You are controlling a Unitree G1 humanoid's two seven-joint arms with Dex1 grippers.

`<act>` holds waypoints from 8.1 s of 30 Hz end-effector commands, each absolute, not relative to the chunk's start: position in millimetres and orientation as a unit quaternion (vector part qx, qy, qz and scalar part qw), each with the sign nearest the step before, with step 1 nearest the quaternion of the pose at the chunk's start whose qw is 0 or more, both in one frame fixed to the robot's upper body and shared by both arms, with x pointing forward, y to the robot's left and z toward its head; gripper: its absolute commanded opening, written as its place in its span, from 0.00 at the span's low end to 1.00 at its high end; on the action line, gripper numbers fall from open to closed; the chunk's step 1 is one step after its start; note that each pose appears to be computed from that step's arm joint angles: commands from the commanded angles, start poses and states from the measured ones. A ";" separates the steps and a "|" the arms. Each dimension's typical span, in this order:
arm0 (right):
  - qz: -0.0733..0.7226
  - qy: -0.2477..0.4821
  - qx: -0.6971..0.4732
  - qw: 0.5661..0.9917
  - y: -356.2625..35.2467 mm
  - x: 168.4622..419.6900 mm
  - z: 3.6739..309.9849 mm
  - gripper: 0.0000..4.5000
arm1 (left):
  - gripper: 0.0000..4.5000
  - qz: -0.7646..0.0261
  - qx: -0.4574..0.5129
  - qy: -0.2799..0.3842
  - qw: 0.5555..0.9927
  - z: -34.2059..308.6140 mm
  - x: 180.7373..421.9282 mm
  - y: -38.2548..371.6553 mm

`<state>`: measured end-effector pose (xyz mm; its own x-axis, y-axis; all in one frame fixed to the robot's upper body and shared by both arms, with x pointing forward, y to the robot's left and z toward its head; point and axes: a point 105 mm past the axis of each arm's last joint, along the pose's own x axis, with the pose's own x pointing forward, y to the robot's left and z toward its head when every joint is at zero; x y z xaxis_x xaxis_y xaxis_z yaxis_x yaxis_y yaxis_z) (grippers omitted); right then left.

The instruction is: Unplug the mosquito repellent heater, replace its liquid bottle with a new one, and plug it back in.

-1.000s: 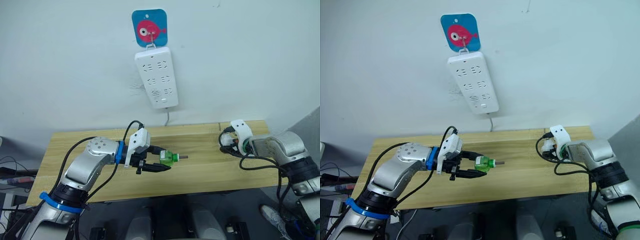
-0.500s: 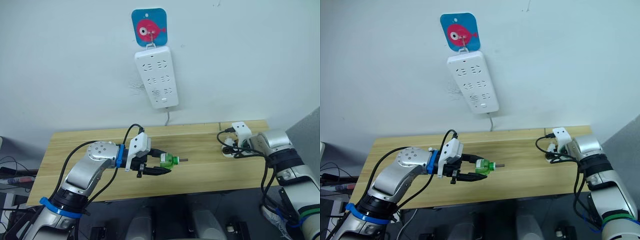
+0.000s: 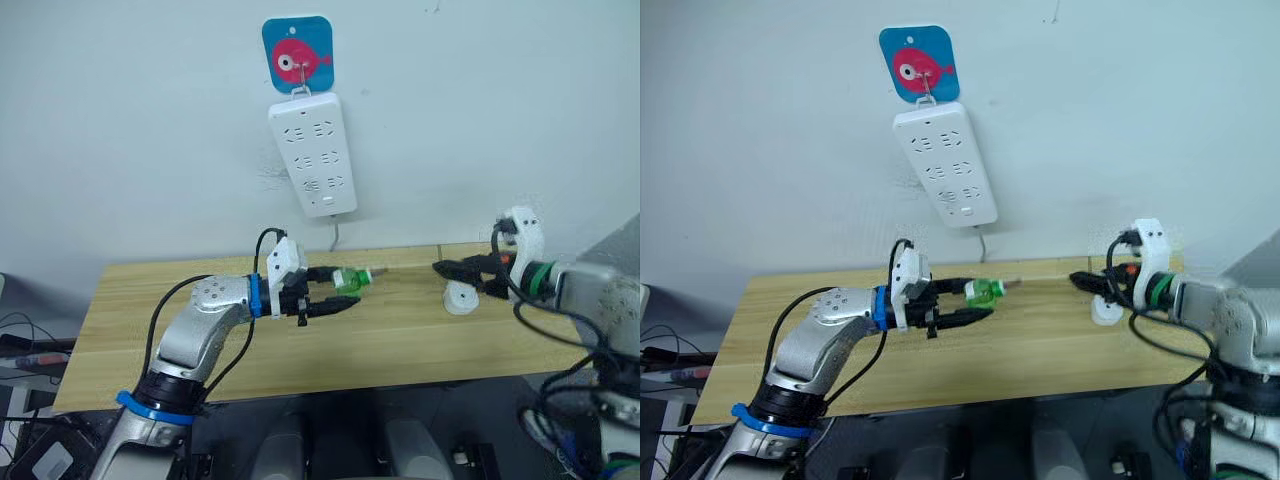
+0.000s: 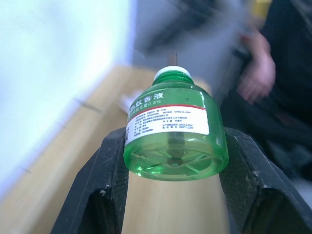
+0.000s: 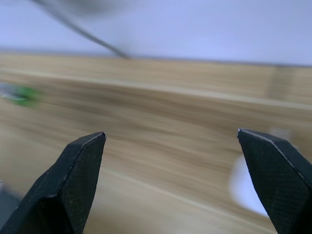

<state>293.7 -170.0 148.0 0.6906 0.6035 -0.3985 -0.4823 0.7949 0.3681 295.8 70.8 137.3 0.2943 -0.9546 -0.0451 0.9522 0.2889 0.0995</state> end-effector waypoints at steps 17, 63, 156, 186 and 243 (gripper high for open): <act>0.355 0.095 0.387 0.846 -67.8 279.7 174.8 1.00 | 0.50 -0.553 0.027 -0.067 0.830 154.6 304.7 57.6; 0.157 0.062 -0.078 0.982 -132.9 397.1 60.4 0.18 | 0.92 -0.556 0.168 0.029 0.814 126.3 269.5 95.1; 0.575 0.052 -0.156 0.802 -24.9 280.6 178.0 0.89 | 0.50 -0.662 0.216 0.021 0.718 145.9 296.2 77.5; 0.529 0.009 -0.115 0.841 -33.4 288.0 192.1 0.24 | 0.99 -0.595 0.088 0.004 0.799 141.6 309.2 91.0; 0.426 -0.051 -0.114 0.896 -48.8 275.4 192.1 0.77 | 0.49 -0.523 0.121 -0.082 0.840 146.0 315.4 69.0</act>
